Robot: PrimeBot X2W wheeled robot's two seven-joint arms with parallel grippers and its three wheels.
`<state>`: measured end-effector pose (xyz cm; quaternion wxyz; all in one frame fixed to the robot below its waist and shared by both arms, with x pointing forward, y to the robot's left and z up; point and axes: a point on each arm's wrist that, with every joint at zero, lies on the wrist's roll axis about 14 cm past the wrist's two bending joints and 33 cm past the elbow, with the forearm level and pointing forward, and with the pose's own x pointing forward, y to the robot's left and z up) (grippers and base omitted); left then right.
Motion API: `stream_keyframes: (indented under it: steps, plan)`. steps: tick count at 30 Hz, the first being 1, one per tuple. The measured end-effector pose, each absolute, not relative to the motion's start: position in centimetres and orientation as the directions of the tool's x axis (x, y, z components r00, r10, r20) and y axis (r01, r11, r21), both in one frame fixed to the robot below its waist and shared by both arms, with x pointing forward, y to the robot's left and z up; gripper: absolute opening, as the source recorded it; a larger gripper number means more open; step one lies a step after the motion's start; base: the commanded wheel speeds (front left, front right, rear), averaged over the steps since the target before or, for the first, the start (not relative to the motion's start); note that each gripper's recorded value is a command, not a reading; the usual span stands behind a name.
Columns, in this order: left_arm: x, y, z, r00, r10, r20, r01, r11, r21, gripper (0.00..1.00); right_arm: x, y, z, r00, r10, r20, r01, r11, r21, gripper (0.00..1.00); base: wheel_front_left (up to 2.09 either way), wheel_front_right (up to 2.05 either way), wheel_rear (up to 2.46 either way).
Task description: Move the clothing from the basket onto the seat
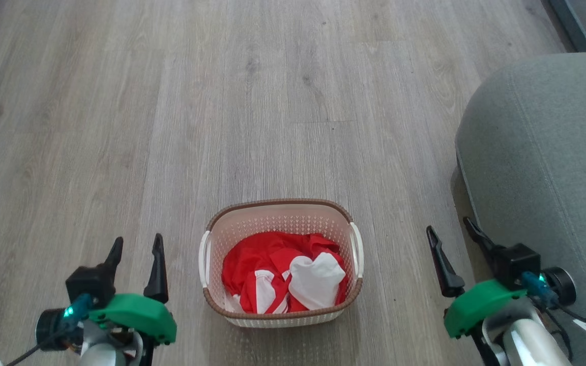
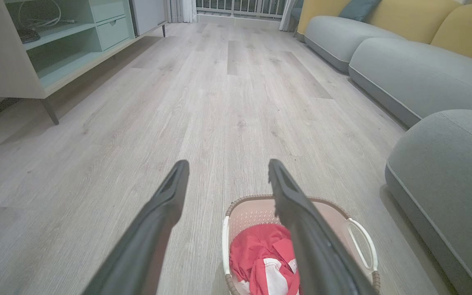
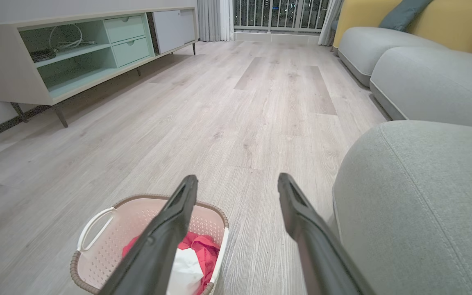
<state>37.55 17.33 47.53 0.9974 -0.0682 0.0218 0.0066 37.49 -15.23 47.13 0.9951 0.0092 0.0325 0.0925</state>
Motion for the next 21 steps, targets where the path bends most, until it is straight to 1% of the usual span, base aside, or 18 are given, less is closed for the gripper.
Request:
stream_keyframes:
  steps: [10, 21]
  plan:
    - [37.44, 16.82, 47.78, 1.000, -0.014, -0.022, 0.014, 1.000, -0.025, 1.00, 37.27, -14.40, 47.21, 0.972, 0.228, -0.055, -0.232, 0.968, -0.094, 1.00, 0.00, 0.00, 0.00]
    - [37.50, 16.76, 47.65, 1.000, -0.017, -0.025, 0.017, 1.000, -0.019, 1.00, 37.60, -14.41, 47.49, 0.972, 0.228, -0.047, -0.232, 0.968, -0.100, 1.00, 0.00, 0.00, 0.00]
